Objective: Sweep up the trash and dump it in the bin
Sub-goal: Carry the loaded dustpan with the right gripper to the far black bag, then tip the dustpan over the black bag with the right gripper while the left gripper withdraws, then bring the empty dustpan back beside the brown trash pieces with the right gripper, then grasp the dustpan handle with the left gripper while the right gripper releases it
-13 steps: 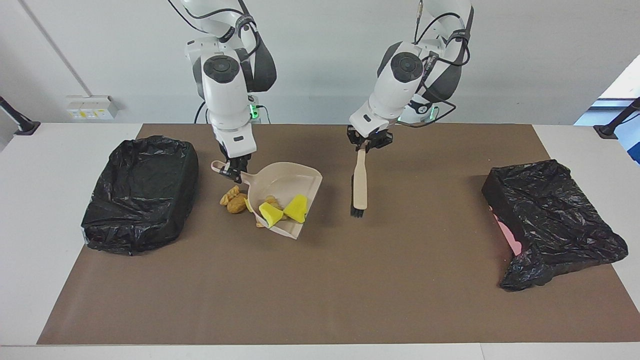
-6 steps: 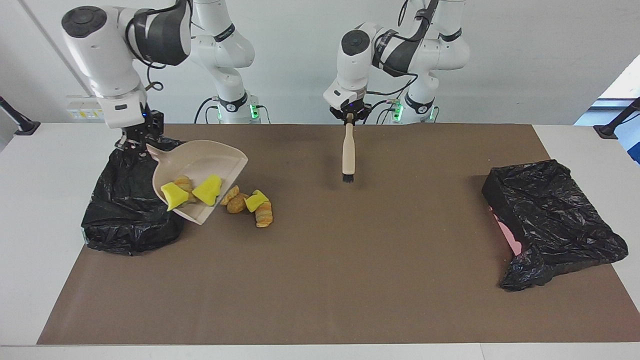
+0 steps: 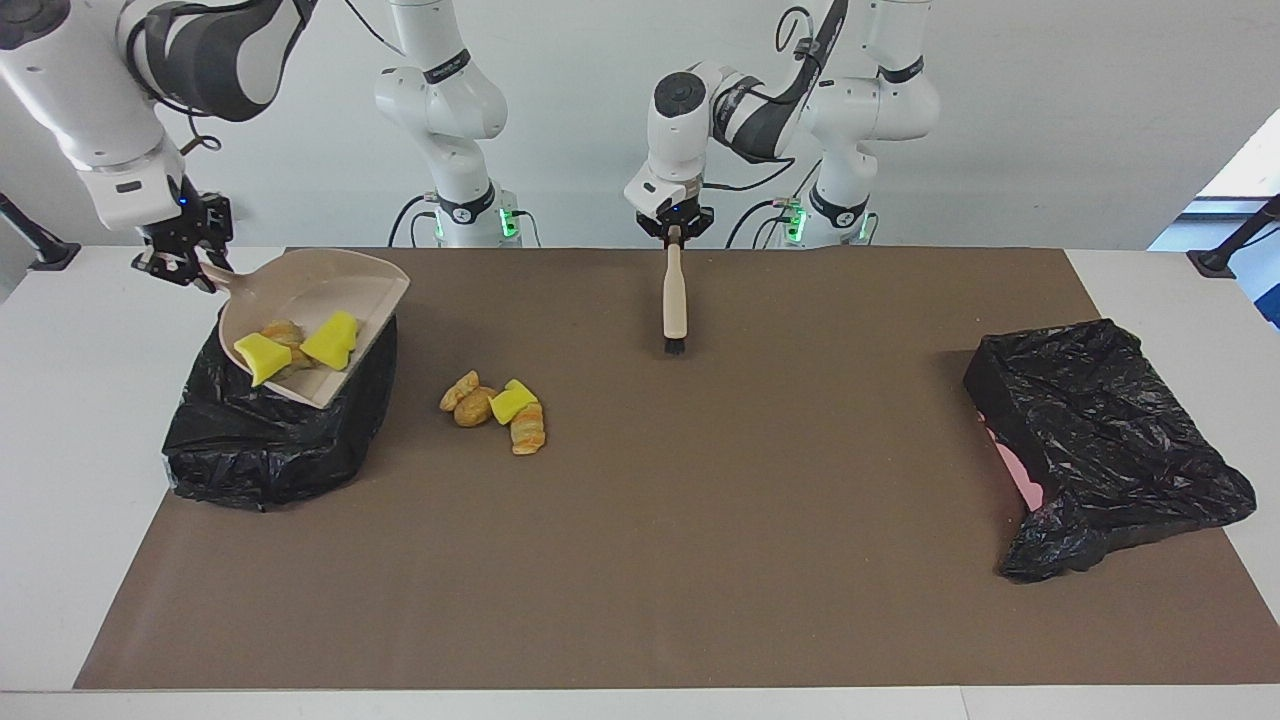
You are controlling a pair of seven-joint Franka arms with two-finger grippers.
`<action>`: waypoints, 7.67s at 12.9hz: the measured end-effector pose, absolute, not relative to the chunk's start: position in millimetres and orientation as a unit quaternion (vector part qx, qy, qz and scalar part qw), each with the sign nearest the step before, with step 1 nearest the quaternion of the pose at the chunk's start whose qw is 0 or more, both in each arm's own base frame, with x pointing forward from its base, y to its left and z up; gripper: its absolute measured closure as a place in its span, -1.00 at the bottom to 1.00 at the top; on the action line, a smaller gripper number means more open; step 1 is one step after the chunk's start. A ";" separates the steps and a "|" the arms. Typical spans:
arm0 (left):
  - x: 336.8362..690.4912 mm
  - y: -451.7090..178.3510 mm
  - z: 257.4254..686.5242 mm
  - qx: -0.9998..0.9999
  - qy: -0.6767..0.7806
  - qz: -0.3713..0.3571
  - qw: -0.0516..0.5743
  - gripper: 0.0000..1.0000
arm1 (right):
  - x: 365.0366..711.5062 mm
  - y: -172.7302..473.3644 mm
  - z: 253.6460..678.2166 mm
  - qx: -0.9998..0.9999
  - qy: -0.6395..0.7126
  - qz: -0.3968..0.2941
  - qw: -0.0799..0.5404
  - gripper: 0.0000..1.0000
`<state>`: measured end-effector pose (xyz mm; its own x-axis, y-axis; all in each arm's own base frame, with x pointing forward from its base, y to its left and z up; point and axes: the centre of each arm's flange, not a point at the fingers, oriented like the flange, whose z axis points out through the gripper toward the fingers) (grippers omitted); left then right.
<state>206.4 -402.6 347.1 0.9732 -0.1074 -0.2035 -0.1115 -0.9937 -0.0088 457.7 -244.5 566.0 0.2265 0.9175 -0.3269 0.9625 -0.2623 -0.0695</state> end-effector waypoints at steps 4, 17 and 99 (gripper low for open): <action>208.1 -402.8 347.9 -0.993 0.051 0.103 0.002 0.09 | 449.9 -252.0 538.7 0.749 0.628 -0.186 0.098 0.37; 452.2 -208.7 600.6 -0.995 0.085 -0.037 -0.025 -1.00 | 443.0 -238.6 512.6 0.740 0.601 -0.263 0.151 0.37; 595.4 -281.1 475.0 -0.993 0.107 -0.036 -0.030 -1.00 | 371.3 390.6 422.2 0.986 0.078 -0.141 -0.043 -1.00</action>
